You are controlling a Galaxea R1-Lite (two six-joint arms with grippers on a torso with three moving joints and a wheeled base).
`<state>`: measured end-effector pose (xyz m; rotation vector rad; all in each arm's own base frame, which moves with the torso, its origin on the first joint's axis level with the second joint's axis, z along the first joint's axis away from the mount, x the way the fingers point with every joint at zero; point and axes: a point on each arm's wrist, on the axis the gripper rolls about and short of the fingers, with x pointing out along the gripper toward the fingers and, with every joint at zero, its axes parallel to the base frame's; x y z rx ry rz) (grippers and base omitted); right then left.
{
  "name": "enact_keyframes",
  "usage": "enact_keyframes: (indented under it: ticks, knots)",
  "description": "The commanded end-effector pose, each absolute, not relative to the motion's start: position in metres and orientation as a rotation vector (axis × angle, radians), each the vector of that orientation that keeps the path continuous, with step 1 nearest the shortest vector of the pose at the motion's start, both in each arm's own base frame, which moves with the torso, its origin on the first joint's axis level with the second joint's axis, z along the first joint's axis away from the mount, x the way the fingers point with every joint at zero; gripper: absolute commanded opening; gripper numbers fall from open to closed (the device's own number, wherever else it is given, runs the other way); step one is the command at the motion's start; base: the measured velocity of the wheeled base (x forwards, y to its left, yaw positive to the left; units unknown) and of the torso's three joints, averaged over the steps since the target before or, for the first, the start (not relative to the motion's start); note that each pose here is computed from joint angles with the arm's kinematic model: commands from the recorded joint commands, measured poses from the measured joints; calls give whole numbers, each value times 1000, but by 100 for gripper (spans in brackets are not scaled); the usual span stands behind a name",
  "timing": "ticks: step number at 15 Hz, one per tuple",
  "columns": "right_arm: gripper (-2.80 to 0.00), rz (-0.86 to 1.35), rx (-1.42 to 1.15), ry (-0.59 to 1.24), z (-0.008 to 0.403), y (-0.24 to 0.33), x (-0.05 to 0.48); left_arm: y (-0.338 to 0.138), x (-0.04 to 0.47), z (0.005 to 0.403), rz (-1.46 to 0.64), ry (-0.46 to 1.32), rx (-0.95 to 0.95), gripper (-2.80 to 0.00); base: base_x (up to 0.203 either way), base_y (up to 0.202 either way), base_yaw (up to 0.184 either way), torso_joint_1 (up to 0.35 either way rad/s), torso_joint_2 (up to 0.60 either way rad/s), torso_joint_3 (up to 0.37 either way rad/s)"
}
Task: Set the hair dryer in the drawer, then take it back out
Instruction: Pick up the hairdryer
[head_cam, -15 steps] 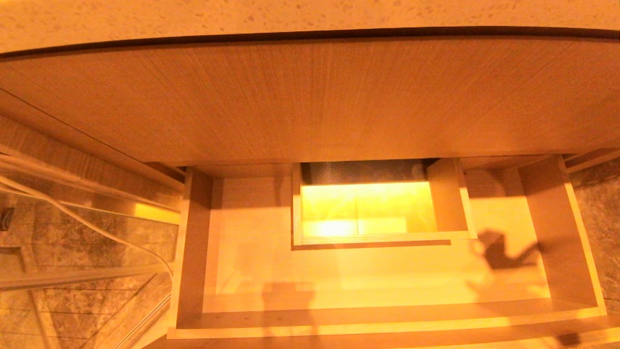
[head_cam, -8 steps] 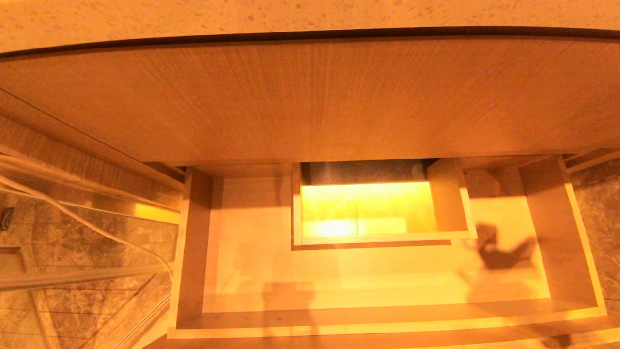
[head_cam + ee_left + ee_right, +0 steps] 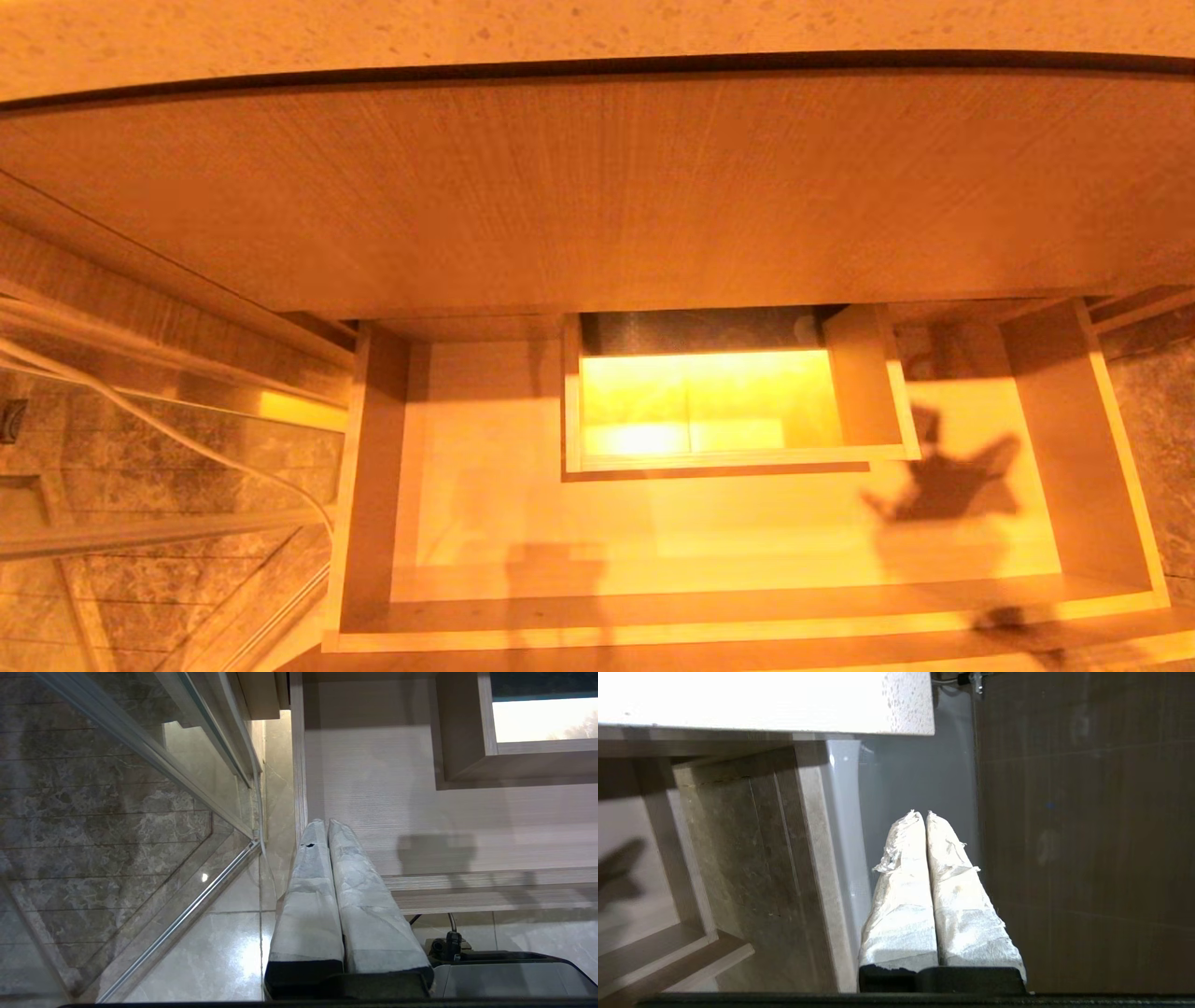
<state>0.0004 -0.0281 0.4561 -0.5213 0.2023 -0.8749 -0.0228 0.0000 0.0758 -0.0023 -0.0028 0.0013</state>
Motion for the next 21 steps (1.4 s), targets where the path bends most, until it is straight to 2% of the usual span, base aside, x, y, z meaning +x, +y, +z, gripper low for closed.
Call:
enact_keyframes:
  ticks: [1,7,17,20,21]
  knots:
    - [-280,-906,-589,256,466,-16,17,0,-23,76,2,-3,-3,-280,0,0,0,0,0,0]
    - [-280,-1090,-623,350,479,-6,41,0,-23,76,2,-3,-3,-280,0,0,0,0,0,0]
    - [-280,-1098,-627,356,474,-14,24,0,-23,76,2,-3,-3,-280,0,0,0,0,0,0]
    - [-280,-1088,-658,273,480,-14,23,0,-23,76,2,-3,-3,-280,0,0,0,0,0,0]
    - [-31,-1095,-662,280,478,-15,22,0,-23,76,2,-3,-3,-280,0,0,0,0,0,0]
